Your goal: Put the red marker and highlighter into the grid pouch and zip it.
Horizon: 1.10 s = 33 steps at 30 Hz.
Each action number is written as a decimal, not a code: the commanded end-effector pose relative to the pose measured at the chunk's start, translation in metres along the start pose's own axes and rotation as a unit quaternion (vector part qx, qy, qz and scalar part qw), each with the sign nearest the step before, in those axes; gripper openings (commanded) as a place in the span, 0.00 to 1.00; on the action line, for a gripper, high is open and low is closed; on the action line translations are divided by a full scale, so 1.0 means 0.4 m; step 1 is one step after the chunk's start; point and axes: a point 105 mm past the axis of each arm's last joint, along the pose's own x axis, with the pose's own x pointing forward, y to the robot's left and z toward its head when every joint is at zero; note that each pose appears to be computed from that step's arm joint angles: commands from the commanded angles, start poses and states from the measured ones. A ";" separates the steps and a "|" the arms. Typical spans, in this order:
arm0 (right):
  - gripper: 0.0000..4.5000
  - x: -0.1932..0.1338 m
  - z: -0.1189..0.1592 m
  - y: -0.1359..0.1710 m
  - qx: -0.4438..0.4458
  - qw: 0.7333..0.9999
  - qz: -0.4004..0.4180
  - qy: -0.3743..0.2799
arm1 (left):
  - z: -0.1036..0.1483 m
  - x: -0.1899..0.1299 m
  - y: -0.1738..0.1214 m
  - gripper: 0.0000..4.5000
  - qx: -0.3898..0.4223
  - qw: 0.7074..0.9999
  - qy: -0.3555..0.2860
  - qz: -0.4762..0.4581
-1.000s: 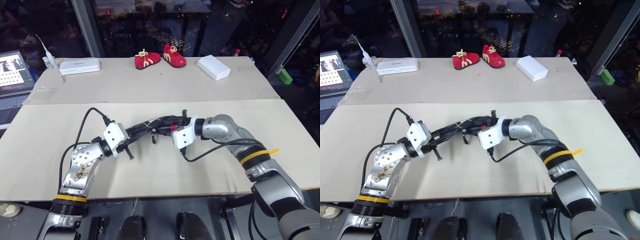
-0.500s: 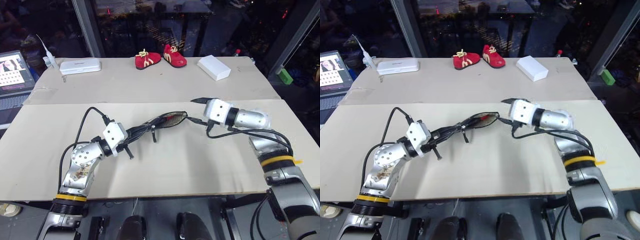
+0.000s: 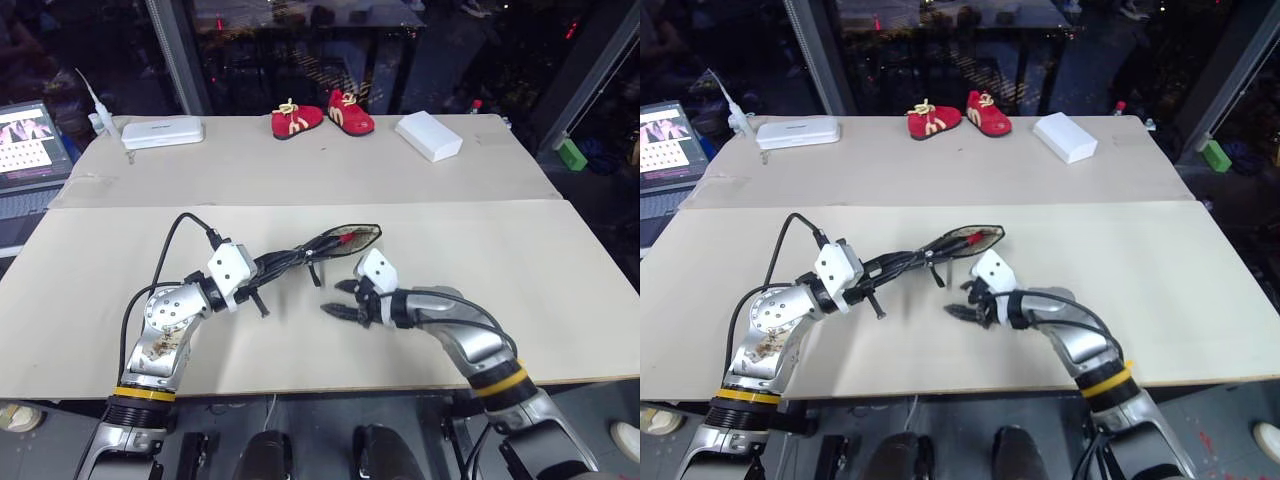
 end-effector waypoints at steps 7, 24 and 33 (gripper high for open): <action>0.69 0.033 0.080 0.051 0.004 0.997 0.052 -0.051 | 0.024 0.010 0.006 0.00 0.009 1.000 -0.019 0.000; 0.16 0.053 0.083 0.003 0.021 0.999 0.007 -0.046 | 0.020 0.007 0.003 0.00 0.007 1.000 -0.018 0.002; 0.01 -0.010 0.089 -0.057 0.008 0.999 -0.015 -0.039 | 0.019 0.009 0.004 0.00 0.005 1.000 -0.018 0.003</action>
